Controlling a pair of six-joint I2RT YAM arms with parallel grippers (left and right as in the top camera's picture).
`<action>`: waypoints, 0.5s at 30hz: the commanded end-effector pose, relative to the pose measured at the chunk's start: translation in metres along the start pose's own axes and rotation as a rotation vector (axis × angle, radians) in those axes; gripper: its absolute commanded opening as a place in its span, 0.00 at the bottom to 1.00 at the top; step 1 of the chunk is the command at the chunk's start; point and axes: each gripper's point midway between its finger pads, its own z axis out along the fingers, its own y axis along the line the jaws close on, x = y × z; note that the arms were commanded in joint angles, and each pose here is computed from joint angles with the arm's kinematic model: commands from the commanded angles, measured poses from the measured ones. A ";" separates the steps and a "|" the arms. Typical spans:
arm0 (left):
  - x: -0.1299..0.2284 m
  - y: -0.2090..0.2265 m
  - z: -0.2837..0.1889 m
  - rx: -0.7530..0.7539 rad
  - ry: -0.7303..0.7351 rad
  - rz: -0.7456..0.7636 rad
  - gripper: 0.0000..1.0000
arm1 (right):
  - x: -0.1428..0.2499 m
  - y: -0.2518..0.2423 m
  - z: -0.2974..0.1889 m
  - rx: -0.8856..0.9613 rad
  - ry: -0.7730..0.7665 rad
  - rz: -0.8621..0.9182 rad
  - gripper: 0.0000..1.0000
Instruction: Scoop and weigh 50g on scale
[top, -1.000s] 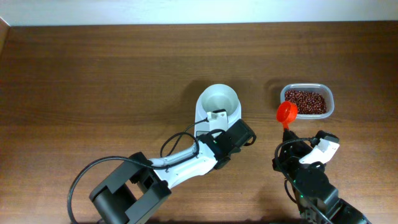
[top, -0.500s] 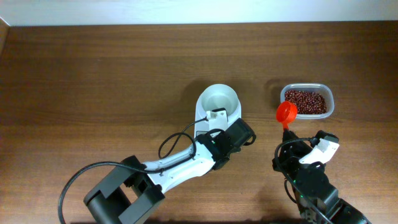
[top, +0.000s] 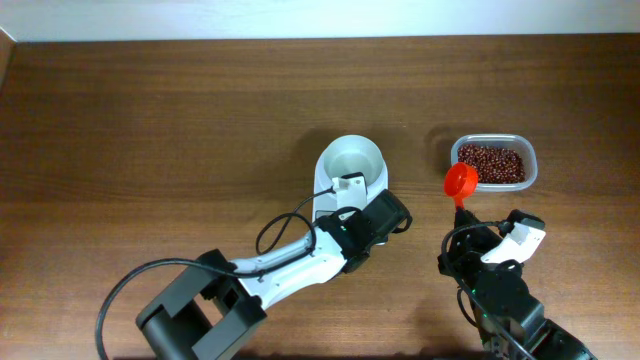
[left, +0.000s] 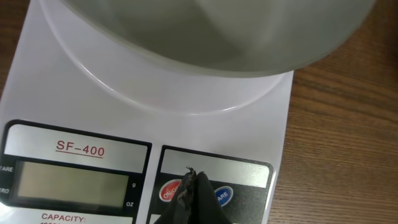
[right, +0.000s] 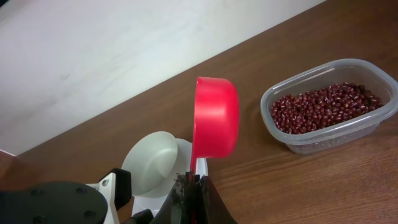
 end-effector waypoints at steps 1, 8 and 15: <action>0.003 0.008 0.009 -0.036 0.002 0.005 0.00 | -0.007 0.006 -0.004 -0.025 -0.009 0.010 0.04; 0.007 0.010 0.014 -0.044 0.008 0.006 0.00 | -0.007 0.006 -0.004 -0.024 -0.010 0.010 0.04; 0.007 0.011 0.014 -0.048 0.010 0.008 0.00 | -0.007 0.006 -0.004 -0.025 -0.009 0.010 0.04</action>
